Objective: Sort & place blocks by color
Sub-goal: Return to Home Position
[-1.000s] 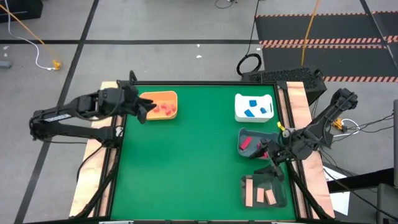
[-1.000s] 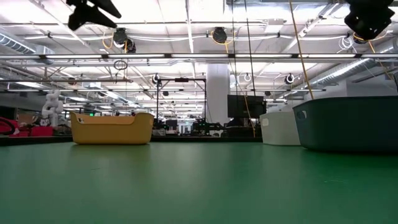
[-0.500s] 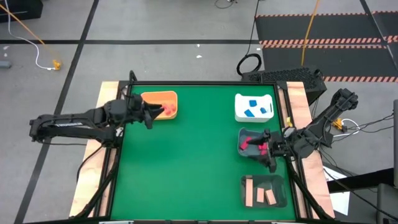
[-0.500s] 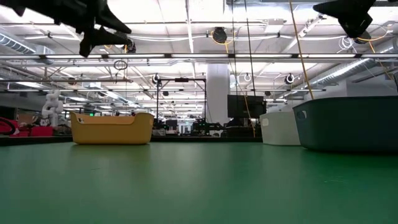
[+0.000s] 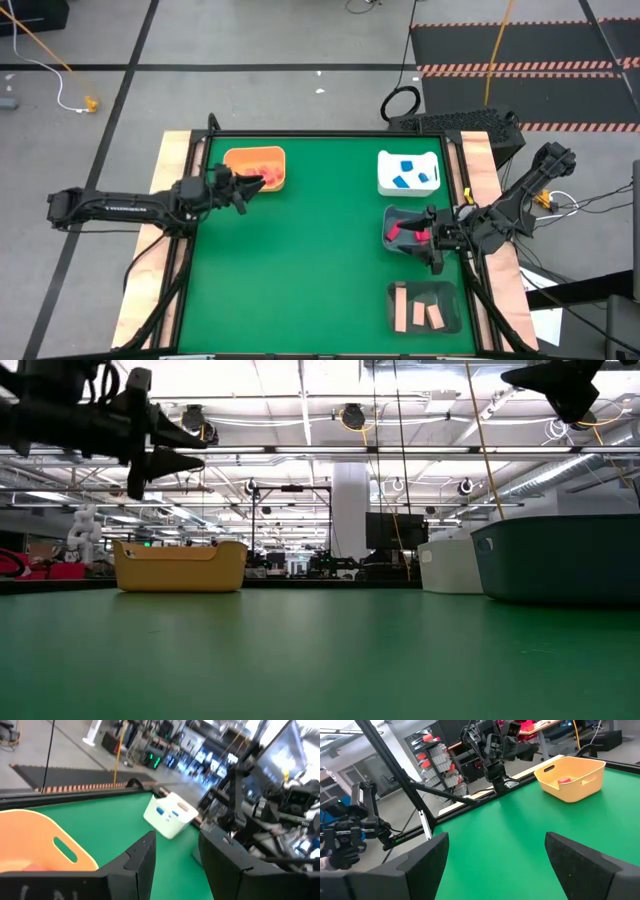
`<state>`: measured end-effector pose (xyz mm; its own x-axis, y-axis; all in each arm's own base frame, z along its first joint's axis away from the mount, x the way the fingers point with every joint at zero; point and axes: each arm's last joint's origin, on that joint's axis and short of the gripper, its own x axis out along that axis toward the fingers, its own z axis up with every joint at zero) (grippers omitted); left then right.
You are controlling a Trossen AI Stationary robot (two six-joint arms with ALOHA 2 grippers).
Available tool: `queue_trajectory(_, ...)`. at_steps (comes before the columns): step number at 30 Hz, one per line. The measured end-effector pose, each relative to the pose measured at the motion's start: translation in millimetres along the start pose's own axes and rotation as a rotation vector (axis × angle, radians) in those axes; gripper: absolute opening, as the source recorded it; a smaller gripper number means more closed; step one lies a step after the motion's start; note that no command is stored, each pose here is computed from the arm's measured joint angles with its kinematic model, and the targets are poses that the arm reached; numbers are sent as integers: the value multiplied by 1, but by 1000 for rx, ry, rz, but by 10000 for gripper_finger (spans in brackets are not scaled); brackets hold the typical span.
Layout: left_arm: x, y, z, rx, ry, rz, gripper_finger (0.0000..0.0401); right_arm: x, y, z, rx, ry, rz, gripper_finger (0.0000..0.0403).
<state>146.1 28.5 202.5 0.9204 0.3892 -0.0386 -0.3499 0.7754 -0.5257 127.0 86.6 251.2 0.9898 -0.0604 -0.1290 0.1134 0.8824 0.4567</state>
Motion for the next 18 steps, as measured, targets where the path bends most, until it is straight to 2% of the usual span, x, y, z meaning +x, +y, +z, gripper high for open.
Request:
queue_trajectory(4,-5,10,-13,-26,-52,-24,150,0,0,0,-6,0,0,320)
queue_trajectory(12,-11,21,-27,-60,-64,-32,150,0,0,0,-40,1,0,320)
queue_trajectory(18,-11,21,-28,14,-63,-28,150,0,-1,1,-37,-15,-22,320)
